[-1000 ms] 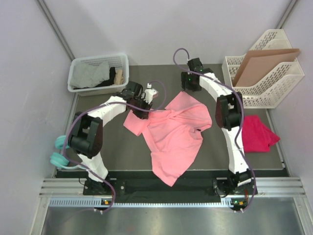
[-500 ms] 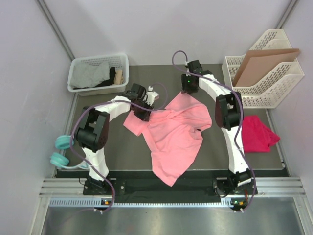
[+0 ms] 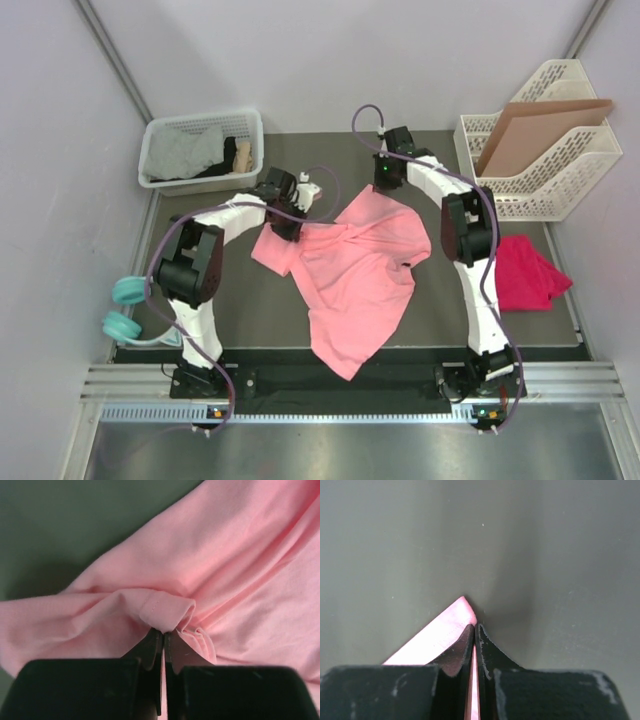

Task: Fold and stack the t-shirts
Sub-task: Flatten the tshirt out

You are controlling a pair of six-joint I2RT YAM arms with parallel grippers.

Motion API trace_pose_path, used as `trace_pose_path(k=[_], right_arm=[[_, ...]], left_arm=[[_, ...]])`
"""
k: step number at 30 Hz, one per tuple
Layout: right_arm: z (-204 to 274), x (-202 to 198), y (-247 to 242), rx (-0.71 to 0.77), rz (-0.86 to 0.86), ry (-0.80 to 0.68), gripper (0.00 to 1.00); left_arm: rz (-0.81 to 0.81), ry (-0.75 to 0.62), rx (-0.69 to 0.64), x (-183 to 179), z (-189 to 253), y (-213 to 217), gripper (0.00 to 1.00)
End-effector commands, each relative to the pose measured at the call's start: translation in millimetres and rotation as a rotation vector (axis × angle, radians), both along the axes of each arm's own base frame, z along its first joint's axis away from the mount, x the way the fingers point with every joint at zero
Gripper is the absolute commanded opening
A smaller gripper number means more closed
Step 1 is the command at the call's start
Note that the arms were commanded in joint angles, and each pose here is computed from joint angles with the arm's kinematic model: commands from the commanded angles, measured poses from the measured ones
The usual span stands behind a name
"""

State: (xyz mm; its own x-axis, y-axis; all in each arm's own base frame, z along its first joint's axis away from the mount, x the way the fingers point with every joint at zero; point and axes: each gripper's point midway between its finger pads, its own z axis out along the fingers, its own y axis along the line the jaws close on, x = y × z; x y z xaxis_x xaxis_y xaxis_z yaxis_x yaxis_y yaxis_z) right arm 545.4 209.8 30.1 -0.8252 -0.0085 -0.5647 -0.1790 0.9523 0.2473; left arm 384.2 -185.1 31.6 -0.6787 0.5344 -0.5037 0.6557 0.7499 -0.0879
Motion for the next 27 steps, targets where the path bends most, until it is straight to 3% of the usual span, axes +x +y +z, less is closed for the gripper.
trace_pose_path(k=[1,10,16,17,18,20,22,24,25,27], right_arm=[[-10.4,-21.1,-11.9,-0.057,-0.009,0.066,0.00],[10.3,-16.5,-21.1,-0.066,-0.038,0.024,0.00],[12.8,-19.8,-23.8,-0.071,-0.045,0.018,0.00],[11.7,-20.5,-24.0,-0.072,-0.045,0.020,0.00],[12.5,-20.6,-23.5,-0.073,-0.043,0.018,0.00],[11.4,-20.6,-24.0,-0.070,-0.046,0.019,0.00],[11.6,-20.8,-22.6,-0.068,-0.043,0.019,0.00],[9.8,-21.0,-23.5,-0.069,-0.044,0.023,0.00],[10.1,-21.4,-23.4,-0.068,-0.043,0.023,0.00],[11.3,-21.5,-24.6,-0.073,-0.046,0.020,0.00]], left_arm=[[0.063,-0.059,0.033,-6.8,45.7,48.1,0.00],[0.101,-0.220,0.242,-64.8,120.8,160.8,0.00],[0.143,-0.262,0.507,-101.3,118.6,241.7,0.01],[0.140,-0.283,0.538,-98.7,118.5,251.2,0.06],[0.152,-0.277,0.549,-101.0,113.7,258.1,0.26],[0.180,-0.275,0.533,-97.8,111.2,265.7,0.55],[0.186,-0.273,0.491,-85.8,110.8,260.4,0.76],[0.213,-0.294,0.387,-67.6,122.2,246.2,0.82],[0.213,-0.243,0.351,-63.5,113.1,241.3,0.85],[0.235,-0.225,0.274,-50.2,120.5,231.0,0.84]])
